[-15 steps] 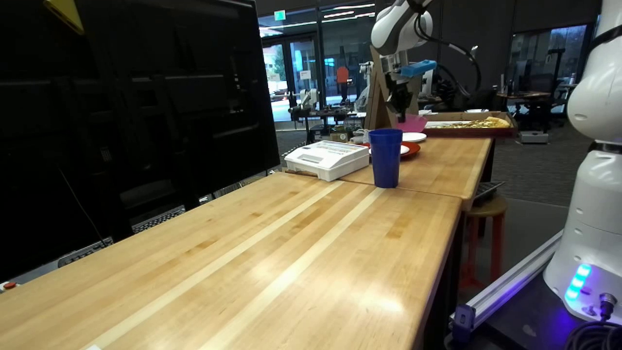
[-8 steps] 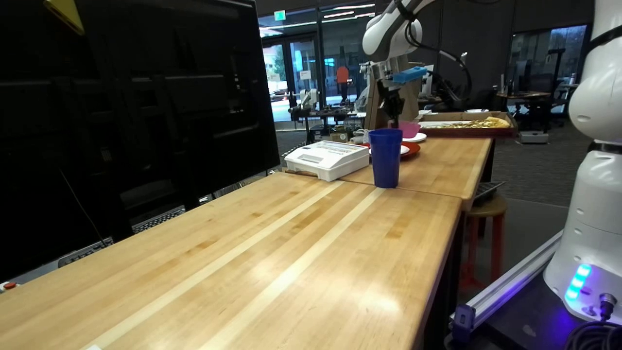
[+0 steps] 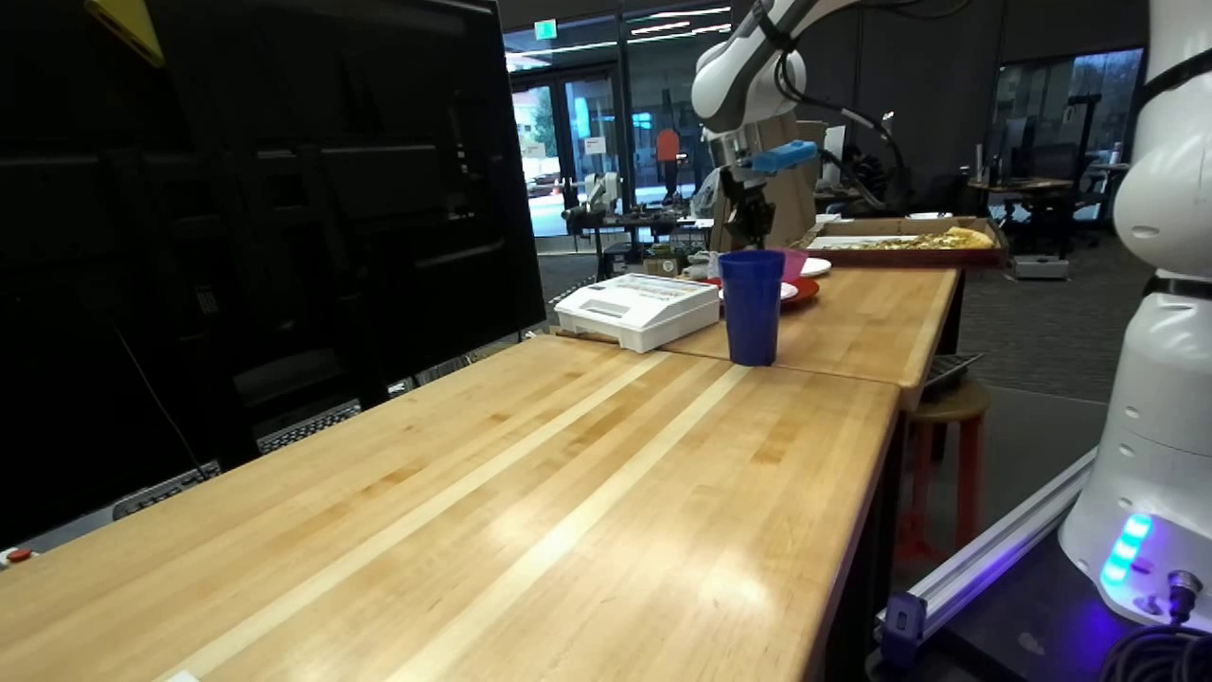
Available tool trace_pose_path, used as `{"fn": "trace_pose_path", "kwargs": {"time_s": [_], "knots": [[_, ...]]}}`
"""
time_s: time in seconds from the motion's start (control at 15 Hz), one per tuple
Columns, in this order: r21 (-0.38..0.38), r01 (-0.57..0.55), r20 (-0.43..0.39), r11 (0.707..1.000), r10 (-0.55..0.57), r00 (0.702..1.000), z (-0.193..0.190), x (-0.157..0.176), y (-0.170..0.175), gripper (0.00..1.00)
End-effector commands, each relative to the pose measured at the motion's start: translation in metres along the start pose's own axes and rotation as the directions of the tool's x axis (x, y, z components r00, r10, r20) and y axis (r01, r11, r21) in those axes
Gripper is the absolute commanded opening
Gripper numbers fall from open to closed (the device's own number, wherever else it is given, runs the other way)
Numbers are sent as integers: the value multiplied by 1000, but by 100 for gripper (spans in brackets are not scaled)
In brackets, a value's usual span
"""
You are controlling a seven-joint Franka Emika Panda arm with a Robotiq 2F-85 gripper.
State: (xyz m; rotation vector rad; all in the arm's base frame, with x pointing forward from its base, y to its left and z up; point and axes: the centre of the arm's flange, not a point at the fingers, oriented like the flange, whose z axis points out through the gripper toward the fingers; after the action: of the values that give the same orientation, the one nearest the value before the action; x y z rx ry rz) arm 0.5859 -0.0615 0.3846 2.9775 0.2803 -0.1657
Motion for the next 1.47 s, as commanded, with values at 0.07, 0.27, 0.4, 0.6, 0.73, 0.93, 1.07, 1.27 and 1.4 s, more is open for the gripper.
{"fn": "trace_pose_path", "kwargs": {"time_s": [0.07,0.27,0.4,0.6,0.73,0.93,1.07,1.27,1.4], "knots": [[-19,26,24,999,-25,999,-2,13,-13,1],[-33,40,31,999,-39,999,-3,22,-12,1],[-32,44,36,999,-43,998,-4,29,-9,1],[-21,46,48,999,-45,998,-2,39,-5,1],[-11,48,59,999,-47,997,1,45,-3,1],[-1,50,77,999,-49,996,7,56,0,1],[3,53,89,999,-53,995,12,61,3,1],[13,55,106,998,-56,993,18,66,6,1],[14,54,114,998,-55,992,21,68,8,1]]}}
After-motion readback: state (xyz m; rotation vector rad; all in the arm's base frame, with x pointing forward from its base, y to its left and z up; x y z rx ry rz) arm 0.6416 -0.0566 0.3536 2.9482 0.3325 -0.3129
